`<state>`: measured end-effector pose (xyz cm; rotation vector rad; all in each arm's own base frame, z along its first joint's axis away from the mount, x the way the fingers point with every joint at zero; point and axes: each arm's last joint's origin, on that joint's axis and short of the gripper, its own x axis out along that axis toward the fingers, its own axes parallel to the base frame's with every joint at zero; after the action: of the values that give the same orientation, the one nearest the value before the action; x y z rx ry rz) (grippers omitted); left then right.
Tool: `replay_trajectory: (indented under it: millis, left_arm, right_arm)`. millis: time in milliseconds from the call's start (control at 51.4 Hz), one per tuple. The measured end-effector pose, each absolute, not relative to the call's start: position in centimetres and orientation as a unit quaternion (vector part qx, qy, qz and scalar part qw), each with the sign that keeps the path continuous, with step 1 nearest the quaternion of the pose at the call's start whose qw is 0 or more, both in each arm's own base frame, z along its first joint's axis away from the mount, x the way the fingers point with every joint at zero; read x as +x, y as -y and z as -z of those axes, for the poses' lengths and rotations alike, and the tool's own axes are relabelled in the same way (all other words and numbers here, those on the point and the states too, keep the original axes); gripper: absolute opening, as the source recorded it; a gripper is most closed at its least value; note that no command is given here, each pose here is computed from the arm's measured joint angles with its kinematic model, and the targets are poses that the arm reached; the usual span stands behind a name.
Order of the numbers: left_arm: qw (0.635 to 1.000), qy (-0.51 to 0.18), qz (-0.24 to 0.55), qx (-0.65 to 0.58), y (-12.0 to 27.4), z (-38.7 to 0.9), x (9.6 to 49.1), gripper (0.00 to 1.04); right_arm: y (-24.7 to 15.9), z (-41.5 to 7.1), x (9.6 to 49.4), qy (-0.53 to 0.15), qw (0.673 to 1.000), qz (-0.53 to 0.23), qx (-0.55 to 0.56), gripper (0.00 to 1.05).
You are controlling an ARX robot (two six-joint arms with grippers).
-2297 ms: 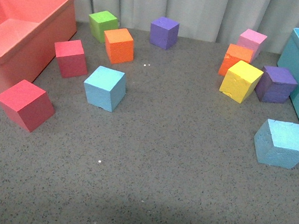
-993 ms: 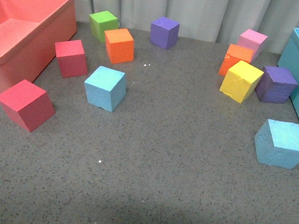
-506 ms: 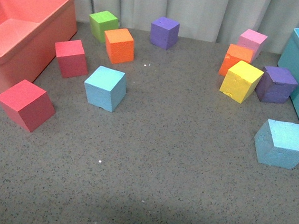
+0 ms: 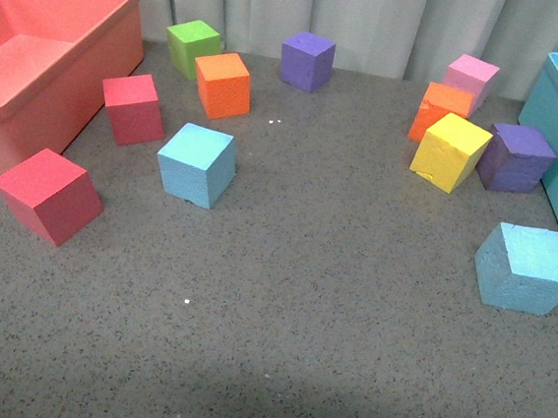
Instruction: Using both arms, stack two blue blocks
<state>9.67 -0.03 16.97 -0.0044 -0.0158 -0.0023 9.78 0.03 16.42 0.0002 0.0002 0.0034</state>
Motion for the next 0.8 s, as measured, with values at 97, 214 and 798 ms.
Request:
replay_trajectory:
  millis: [97,214,798]
  left_arm:
    - [1.0,0.008,0.001,-0.002,0.03,-16.97,9.67,0.98]
    - [1.0,0.008,0.001,-0.002,0.03,-16.97,9.67,0.98]
    - [1.0,0.008,0.001,-0.002,0.03,-16.97,9.67,0.98]
  right_arm:
    - [-0.03,-16.42,9.78,0.0,1.0,-0.002,0.0,0.95]
    - [-0.02,-16.42,9.78,0.0,1.0,-0.002,0.0,0.95]
    - [-0.02,-16.42,9.78,0.0,1.0,-0.002,0.0,0.95]
